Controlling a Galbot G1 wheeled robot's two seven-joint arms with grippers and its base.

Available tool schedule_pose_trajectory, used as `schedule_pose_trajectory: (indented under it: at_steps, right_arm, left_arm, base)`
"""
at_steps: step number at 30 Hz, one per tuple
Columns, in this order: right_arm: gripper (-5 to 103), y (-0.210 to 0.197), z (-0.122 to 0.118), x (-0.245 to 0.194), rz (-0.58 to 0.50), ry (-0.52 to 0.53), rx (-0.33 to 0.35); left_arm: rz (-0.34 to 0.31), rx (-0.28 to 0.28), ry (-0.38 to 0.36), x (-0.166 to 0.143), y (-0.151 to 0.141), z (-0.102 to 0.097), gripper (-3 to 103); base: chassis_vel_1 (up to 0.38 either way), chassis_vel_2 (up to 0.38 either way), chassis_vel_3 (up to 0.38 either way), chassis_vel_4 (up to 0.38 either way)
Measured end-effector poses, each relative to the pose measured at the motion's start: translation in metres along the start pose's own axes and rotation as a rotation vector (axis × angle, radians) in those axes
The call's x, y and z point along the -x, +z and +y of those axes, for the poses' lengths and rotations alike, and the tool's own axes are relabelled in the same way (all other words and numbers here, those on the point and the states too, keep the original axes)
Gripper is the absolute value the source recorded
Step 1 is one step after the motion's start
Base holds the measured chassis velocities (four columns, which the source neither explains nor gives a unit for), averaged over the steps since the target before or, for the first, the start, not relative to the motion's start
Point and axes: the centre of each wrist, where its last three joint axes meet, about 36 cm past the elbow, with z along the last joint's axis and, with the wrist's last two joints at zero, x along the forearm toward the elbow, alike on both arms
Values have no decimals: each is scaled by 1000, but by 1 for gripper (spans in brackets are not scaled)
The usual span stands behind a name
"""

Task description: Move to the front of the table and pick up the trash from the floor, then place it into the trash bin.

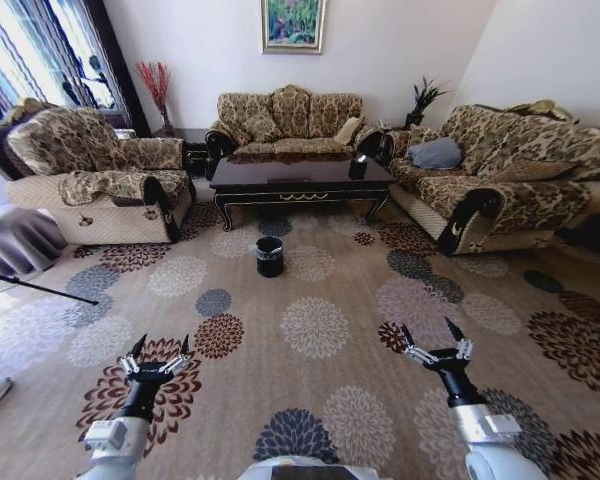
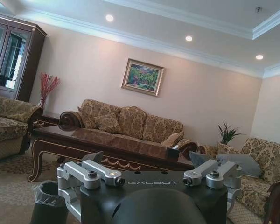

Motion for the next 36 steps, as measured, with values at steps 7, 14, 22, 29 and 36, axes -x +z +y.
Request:
schedule_pose_trajectory:
  at_steps: [7,14,22,29,36]
  right_arm:
    - [100,0,0,0,0,0,0]
    - [100,0,0,0,0,0,0]
    - [100,0,0,0,0,0,0]
    - [100,0,0,0,0,0,0]
    - [100,0,0,0,0,0,0]
  left_arm:
    - [0,0,0,0,0,0,100]
    - [0,0,0,0,0,0,100]
    - [0,0,0,0,0,0,100]
    - [0,0,0,0,0,0,100]
    - [0,0,0,0,0,0,100]
  base:
    - [0,0,0,0]
    - [0,0,0,0]
    - [0,0,0,0]
    - [0,0,0,0]
    - [0,0,0,0]
